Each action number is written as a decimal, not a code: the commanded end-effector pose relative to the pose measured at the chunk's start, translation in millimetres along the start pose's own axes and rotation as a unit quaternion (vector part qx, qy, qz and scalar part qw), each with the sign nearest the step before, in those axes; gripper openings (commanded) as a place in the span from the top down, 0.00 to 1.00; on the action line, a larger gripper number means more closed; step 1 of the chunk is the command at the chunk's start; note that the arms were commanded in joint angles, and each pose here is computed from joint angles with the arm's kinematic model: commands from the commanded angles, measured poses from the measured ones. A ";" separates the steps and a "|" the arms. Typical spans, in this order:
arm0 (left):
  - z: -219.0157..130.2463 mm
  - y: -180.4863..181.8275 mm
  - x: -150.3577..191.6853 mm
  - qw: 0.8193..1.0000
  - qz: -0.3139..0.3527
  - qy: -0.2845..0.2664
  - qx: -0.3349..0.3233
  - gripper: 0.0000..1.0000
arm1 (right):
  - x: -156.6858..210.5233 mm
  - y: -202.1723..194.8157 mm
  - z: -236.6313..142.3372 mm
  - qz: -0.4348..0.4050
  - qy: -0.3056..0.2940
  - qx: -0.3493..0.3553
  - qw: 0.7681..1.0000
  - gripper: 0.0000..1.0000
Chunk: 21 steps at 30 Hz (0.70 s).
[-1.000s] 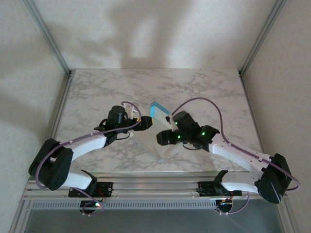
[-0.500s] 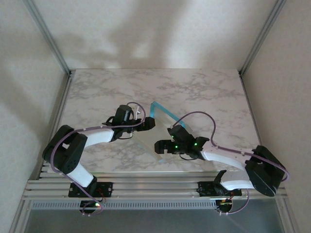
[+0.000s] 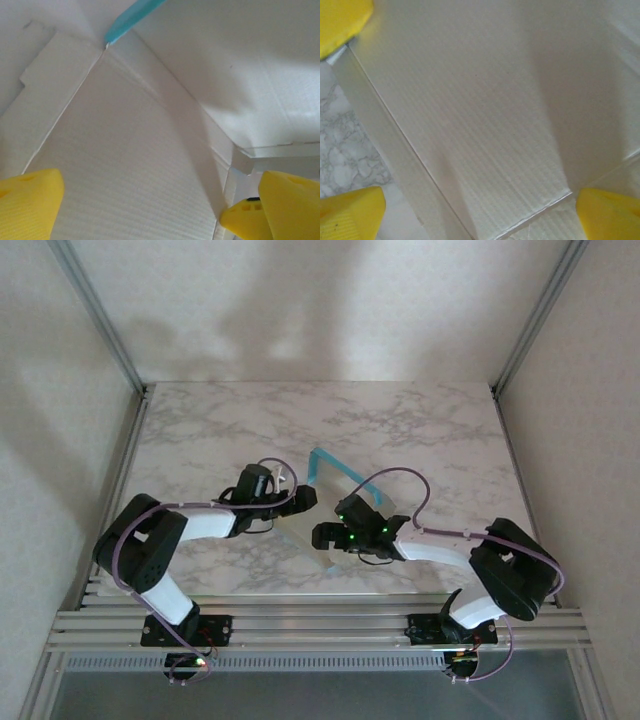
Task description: Fold the paper box
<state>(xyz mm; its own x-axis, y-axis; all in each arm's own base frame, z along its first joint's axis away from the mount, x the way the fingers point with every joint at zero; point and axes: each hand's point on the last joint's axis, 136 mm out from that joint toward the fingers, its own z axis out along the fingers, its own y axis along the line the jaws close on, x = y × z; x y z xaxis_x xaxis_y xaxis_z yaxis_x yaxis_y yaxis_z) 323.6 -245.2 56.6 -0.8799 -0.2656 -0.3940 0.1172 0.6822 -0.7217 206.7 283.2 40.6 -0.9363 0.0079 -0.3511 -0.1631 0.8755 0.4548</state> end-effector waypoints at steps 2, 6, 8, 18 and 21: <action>-10.2 13.2 5.5 0.998 -0.050 -0.032 -0.022 0.01 | -4.6 -8.1 6.5 -0.004 0.000 0.039 0.999 0.01; -23.3 24.4 13.3 0.995 -0.066 -0.051 -0.047 0.01 | -17.4 -4.0 9.7 -0.027 -0.003 0.051 0.998 0.01; -30.7 26.2 15.0 0.993 -0.082 -0.064 -0.049 0.01 | -26.2 -1.7 12.2 -0.034 -0.001 0.052 0.998 0.01; -63.1 9.6 23.0 0.976 -0.169 -0.138 0.007 0.01 | -62.2 19.1 35.7 -0.058 0.002 0.023 0.998 0.01; -73.8 2.0 19.6 0.974 -0.157 -0.160 0.024 0.01 | -69.1 30.9 39.1 -0.079 0.003 -0.004 0.997 0.02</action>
<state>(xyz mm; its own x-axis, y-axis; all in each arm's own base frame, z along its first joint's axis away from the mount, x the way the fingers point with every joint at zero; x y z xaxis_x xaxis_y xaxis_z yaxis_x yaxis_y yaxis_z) 266.0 -204.9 69.4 -0.7573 -0.5857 -0.2887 -0.1195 0.5590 -0.8205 270.7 314.3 38.6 -0.9194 -0.0810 -0.3850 -0.2358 0.8967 0.3746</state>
